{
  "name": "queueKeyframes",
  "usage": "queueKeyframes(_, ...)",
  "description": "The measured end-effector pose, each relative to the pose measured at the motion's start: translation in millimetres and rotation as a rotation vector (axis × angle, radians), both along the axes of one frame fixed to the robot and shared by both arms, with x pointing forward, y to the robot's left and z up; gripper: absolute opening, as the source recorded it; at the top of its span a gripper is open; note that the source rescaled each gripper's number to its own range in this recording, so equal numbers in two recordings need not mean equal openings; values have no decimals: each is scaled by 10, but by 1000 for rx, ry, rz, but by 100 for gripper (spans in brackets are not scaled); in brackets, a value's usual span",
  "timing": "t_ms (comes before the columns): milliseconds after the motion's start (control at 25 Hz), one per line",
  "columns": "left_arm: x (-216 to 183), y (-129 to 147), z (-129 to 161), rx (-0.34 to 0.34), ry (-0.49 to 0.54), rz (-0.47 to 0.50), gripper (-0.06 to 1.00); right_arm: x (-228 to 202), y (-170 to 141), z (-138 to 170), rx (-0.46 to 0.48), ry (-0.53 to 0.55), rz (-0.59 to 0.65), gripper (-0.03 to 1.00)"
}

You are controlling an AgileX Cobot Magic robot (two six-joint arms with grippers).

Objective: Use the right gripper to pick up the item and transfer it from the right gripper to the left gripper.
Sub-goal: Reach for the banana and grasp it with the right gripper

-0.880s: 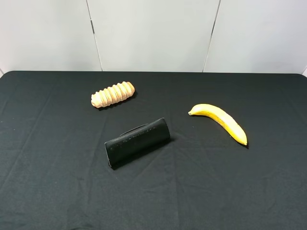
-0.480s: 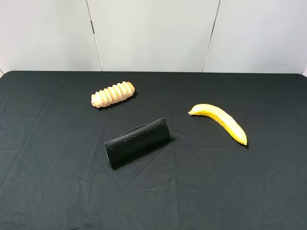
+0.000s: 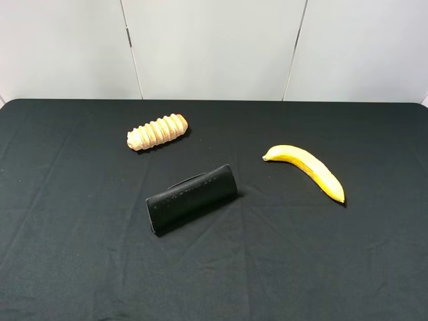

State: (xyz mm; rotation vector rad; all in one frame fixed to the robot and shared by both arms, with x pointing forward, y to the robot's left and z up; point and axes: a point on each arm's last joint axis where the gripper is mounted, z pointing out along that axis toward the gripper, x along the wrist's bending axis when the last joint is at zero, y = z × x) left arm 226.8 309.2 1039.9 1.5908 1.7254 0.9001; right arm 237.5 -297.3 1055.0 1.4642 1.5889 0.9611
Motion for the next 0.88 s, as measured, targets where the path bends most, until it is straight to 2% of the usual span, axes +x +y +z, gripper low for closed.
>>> queueKeyframes(280,0,0,0,0,0,0,100,383,10,181,0,148,1,100)
queueKeyframes(360,0,0,0,0,0,0,100,564,14,217,-4,222,2,100)
queueKeyframes(600,0,0,0,0,0,0,100,1057,24,211,-70,384,48,100)
queueKeyframes(760,0,0,0,0,0,0,100,1342,31,184,-111,465,86,100)
queueKeyframes(880,0,0,0,0,0,0,100,1535,52,171,-121,475,103,100)
